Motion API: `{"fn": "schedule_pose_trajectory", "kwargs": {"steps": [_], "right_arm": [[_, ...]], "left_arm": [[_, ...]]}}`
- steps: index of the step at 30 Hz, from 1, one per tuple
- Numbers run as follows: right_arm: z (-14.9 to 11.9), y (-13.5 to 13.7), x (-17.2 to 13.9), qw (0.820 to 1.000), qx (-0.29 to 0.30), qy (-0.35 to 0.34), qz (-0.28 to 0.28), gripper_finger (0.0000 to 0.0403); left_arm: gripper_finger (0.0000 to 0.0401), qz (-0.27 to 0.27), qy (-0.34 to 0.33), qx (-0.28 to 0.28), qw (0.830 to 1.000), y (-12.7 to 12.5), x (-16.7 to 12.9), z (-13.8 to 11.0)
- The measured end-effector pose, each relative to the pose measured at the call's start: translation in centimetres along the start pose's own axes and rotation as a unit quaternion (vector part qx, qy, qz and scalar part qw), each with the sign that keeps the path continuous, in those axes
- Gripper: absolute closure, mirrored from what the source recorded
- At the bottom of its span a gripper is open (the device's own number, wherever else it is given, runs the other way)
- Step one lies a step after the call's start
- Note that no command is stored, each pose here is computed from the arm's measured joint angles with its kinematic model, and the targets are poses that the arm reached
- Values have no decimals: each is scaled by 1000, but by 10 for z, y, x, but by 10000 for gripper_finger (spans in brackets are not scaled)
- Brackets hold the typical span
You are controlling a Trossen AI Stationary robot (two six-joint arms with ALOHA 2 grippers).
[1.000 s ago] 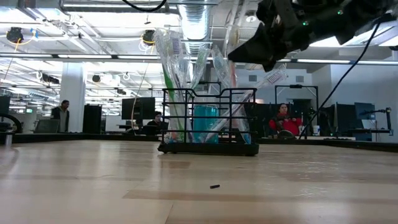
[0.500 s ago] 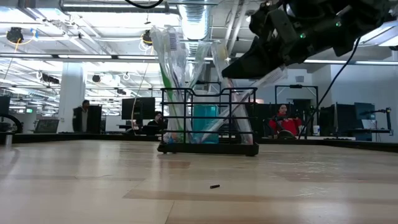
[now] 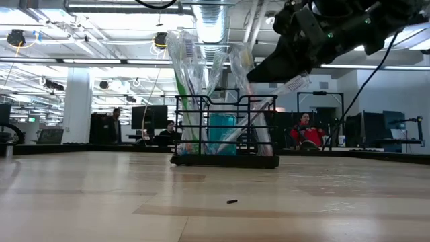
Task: Pick & Place toothbrushing station
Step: Put the left orange toothbrush into the wire organizer
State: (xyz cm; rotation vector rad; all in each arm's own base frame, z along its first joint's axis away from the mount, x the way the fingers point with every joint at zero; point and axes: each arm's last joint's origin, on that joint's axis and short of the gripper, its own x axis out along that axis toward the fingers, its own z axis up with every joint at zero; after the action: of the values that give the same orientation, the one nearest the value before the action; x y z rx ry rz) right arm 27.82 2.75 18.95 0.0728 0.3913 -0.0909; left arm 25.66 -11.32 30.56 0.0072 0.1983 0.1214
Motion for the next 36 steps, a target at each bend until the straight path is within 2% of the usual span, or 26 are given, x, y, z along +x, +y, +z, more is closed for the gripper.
{"fn": "schedule_pose_trajectory", "kwargs": {"steps": [12, 21, 26, 36], "right_arm": [[14, 2, -21, 1000, -14, -18, 8, 356], [19, 3, -50, 1000, -17, 11, 17, 356], [25, 6, -66, 999, -17, 1, 29, 357], [15, 3, -59, 999, -20, 43, 16, 356]], "left_arm": [[371, 0, -1, -3, 1000, 0, 0, 0], [371, 0, -1, -3, 1000, 0, 0, 0], [371, 0, -1, -5, 1000, 0, 0, 0], [371, 0, -3, -6, 1000, 0, 0, 1]]}}
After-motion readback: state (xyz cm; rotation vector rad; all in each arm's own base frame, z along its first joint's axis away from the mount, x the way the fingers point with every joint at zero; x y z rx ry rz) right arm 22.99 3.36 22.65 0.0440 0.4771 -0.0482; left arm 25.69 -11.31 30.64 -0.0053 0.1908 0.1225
